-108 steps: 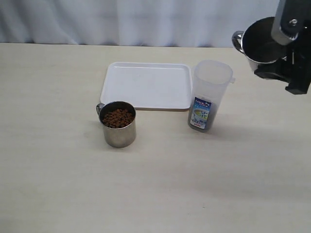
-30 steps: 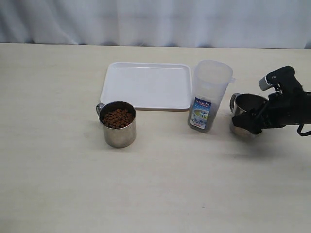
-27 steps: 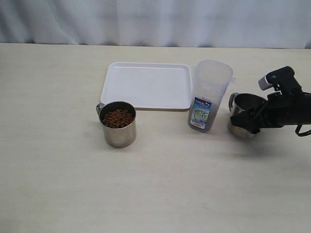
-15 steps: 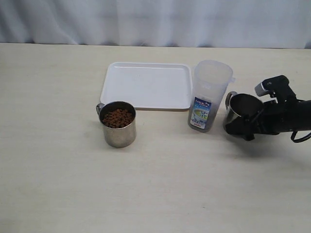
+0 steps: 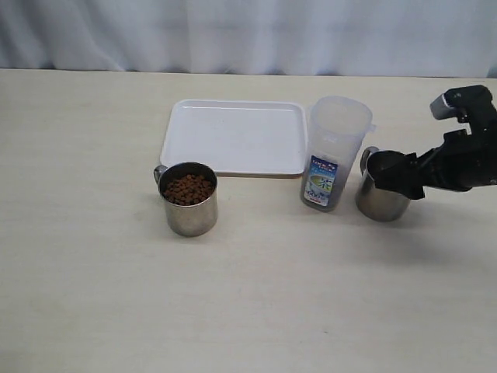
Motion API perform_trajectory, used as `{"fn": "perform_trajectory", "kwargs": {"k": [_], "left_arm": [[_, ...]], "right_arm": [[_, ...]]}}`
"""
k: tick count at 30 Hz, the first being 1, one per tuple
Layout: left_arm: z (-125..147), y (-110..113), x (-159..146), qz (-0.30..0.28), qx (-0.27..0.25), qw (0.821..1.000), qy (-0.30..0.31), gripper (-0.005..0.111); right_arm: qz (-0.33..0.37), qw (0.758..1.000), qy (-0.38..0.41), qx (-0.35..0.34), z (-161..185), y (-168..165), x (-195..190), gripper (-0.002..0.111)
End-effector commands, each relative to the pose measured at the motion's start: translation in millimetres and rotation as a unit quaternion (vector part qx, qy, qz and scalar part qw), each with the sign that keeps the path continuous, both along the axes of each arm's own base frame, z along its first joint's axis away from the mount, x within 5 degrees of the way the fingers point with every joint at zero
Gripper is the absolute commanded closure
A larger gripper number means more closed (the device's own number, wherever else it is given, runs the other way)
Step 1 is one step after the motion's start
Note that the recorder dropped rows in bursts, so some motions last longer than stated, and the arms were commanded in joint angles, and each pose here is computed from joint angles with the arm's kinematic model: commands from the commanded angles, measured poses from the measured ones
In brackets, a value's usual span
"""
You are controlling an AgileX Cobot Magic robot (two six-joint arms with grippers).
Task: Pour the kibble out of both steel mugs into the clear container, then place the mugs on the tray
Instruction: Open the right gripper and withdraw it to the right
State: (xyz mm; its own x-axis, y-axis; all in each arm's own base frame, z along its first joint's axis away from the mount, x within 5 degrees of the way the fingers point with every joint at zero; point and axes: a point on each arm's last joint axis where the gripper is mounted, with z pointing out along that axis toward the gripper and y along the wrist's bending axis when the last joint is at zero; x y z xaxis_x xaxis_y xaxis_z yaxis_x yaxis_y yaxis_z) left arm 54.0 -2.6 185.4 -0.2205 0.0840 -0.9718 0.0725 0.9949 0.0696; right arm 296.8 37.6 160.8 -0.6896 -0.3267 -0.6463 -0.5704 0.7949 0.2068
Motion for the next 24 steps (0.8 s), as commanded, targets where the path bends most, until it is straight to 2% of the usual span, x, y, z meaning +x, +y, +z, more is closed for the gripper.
{"fn": "perform_trajectory", "kwargs": {"k": [1, 3, 4, 5, 6, 9, 12, 18, 24], "left_arm": [[-0.1, 0.0, 0.2, 0.000, -0.001, 1.000, -0.003, 0.107], [-0.1, 0.0, 0.2, 0.000, -0.001, 1.000, -0.003, 0.107], [-0.1, 0.0, 0.2, 0.000, -0.001, 1.000, -0.003, 0.107], [-0.1, 0.0, 0.2, 0.000, -0.001, 1.000, -0.003, 0.107], [-0.1, 0.0, 0.2, 0.000, -0.001, 1.000, -0.003, 0.107], [-0.1, 0.0, 0.2, 0.000, -0.001, 1.000, -0.003, 0.107], [-0.1, 0.0, 0.2, 0.000, -0.001, 1.000, -0.003, 0.107], [-0.1, 0.0, 0.2, 0.000, -0.001, 1.000, -0.003, 0.107], [-0.1, 0.0, 0.2, 0.000, -0.001, 1.000, -0.003, 0.107]], "right_arm": [[-0.045, 0.999, -0.015, 0.004, 31.7, -5.0, -8.5, 0.022], [-0.057, 0.997, -0.051, 0.008, 58.5, -5.5, -23.7, 0.046], [-0.057, 0.996, -0.074, 0.009, 70.5, -4.8, -39.0, 0.069], [-0.057, 0.995, -0.087, 0.009, 76.3, -4.4, -48.1, 0.084], [-0.060, 0.992, -0.110, 0.009, 85.3, -4.0, -64.8, 0.104], [-0.124, 0.980, -0.157, 0.019, 88.1, -8.4, -103.5, 0.104], [-0.185, 0.965, -0.182, 0.027, 74.3, -13.9, -140.0, 0.104], [-0.215, 0.944, -0.239, 0.077, 59.7, -11.9, -193.5, 0.104], [-0.211, 0.931, -0.286, 0.085, 68.2, -11.6, -204.0, 0.104]]}}
